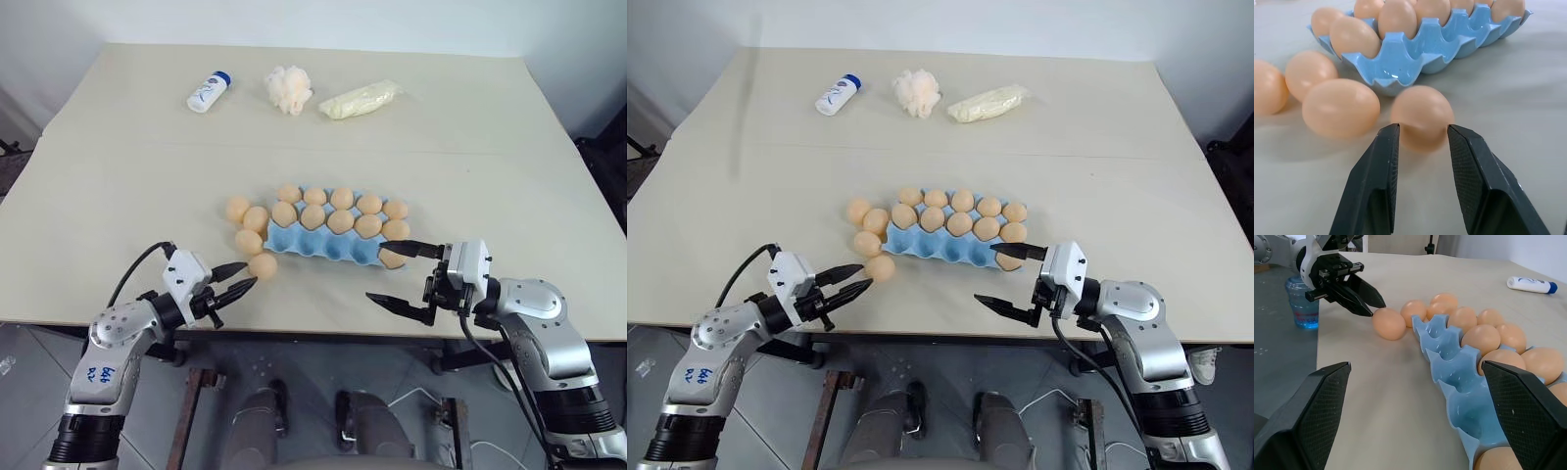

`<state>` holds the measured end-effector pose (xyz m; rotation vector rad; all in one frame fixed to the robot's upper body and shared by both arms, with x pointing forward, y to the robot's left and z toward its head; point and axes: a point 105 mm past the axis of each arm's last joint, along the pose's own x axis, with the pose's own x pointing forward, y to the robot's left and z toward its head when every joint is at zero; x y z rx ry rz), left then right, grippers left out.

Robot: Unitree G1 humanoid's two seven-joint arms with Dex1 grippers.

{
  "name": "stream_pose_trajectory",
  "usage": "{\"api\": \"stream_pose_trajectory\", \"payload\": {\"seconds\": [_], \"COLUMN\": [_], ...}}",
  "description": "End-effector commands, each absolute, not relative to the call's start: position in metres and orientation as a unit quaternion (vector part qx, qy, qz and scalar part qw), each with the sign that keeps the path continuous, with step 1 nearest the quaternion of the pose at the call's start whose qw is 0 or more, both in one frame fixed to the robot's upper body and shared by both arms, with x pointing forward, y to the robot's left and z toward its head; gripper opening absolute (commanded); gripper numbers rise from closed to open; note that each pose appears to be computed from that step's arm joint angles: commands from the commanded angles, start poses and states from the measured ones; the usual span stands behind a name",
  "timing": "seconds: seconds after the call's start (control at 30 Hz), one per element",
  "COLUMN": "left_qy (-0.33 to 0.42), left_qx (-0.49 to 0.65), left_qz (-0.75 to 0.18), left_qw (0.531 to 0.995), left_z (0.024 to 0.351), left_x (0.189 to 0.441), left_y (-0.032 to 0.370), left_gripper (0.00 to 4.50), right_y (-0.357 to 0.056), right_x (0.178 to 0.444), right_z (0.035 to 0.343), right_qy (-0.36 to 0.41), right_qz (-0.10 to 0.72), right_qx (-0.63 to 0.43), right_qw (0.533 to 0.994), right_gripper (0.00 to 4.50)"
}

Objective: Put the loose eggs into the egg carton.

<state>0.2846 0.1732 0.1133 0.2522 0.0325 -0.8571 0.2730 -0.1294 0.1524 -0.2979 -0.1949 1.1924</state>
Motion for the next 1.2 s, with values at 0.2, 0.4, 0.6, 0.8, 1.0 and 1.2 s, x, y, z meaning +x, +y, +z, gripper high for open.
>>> {"api": "stream_pose_trajectory", "payload": {"seconds": [0.2,0.4,0.6,0.8,1.0,1.2], "left_qy": [0.017,0.012,0.020,0.010,-0.028,-0.059], "left_qx": [0.110,0.113,0.105,0.099,0.091,0.105], "left_qz": [-0.423,-0.423,-0.419,-0.418,-0.445,-0.496], "left_qw": [0.899,0.899,0.902,0.903,0.890,0.860], "left_z": [0.112,0.109,0.100,0.101,0.123,0.155], "left_x": [0.281,0.287,0.296,0.299,0.290,0.292], "left_y": [0.172,0.161,0.149,0.144,0.146,0.129], "left_gripper": [2.86,3.78,3.78,2.21,1.87,1.87], "right_y": [-0.134,-0.132,-0.130,-0.131,-0.137,-0.155], "right_x": [0.269,0.270,0.269,0.268,0.262,0.262], "right_z": [0.164,0.165,0.165,0.165,0.165,0.166], "right_qy": [-0.115,-0.115,-0.115,-0.113,-0.108,-0.099], "right_qz": [0.548,0.550,0.551,0.550,0.554,0.537], "right_qx": [-0.154,-0.153,-0.151,-0.150,-0.153,-0.166], "right_qw": [0.814,0.813,0.812,0.814,0.811,0.821], "right_gripper": [4.50,4.50,4.50,4.50,4.50,4.50]}}
